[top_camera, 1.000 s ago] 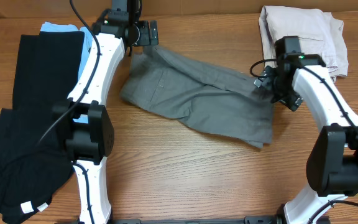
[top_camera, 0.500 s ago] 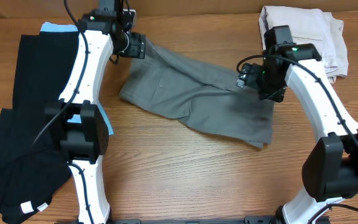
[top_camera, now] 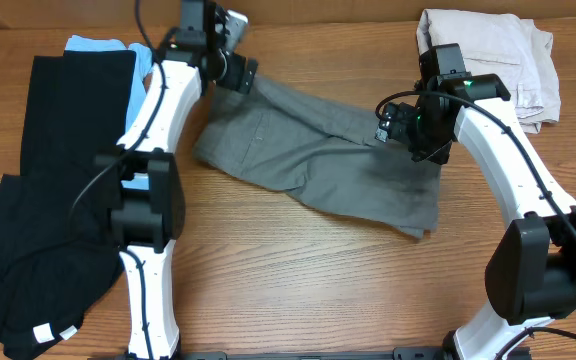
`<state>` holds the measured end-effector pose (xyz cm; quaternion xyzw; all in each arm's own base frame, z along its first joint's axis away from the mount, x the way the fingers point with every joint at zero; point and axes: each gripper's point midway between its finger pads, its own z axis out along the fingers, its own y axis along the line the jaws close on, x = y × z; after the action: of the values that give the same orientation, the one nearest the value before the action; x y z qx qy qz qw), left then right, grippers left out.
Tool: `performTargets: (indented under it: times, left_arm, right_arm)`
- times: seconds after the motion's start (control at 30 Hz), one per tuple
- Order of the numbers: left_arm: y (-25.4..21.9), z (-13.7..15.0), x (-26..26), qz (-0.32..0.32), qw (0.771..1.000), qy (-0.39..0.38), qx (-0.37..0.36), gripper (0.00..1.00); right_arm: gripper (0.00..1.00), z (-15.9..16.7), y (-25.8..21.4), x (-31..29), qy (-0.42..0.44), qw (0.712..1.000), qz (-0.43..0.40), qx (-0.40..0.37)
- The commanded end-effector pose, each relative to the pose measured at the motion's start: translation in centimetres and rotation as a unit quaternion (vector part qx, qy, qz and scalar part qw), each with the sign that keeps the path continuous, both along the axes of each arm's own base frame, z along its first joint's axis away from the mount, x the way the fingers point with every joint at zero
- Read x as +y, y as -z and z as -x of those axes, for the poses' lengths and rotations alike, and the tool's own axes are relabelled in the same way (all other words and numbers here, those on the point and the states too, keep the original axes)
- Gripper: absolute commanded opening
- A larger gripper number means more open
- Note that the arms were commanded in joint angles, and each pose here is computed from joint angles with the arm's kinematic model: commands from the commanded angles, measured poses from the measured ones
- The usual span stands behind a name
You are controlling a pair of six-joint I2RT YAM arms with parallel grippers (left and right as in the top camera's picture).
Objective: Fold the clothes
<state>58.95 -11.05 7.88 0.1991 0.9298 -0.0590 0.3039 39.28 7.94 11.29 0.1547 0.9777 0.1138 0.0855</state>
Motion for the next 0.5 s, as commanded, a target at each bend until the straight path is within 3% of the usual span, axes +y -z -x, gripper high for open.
performTargets:
  times: [0.0, 0.07, 0.13, 0.17, 0.23, 0.33, 0.47]
  left_arm:
    - [2.1, 1.5, -0.5, 0.006, 0.999, 0.006, 0.043, 0.79]
    - [1.6, 2.7, -0.2, 0.013, 0.997, -0.012, 0.072, 0.59]
    - [1.2, 4.1, 0.0, 0.018, 0.994, -0.031, 0.104, 0.26]
    - [1.1, 4.9, -0.1, 0.021, 0.992, -0.036, 0.12, 0.17]
    - [1.6, 6.2, 0.1, 0.018, 0.988, -0.038, 0.15, 0.1]
    - [3.0, 8.2, 0.4, 0.01, 0.98, -0.041, 0.193, 0.06]
    - [4.2, 10.7, 0.8, -0.001, 0.969, -0.044, 0.243, 0.04]
  right_arm:
    - [0.79, 0.5, -1.2, 1.5, -0.027, 0.999, -0.038, -0.01]
    - [0.75, 0.8, -1.8, 2.7, -0.05, 0.997, -0.061, -0.016]
    - [0.69, 1.2, -1.8, 3.5, -0.068, 0.996, -0.06, -0.014]
    - [0.65, 1.4, -1.6, 3.8, -0.077, 0.995, -0.055, -0.011]
    - [0.58, 1.7, -0.7, 4.6, -0.088, 0.995, -0.045, -0.01]
    - [0.48, 2.1, 0.7, 6.1, -0.105, 0.993, -0.046, -0.015]
    - [0.44, 2.3, 2.7, 7.6, -0.126, 0.991, -0.043, -0.028]
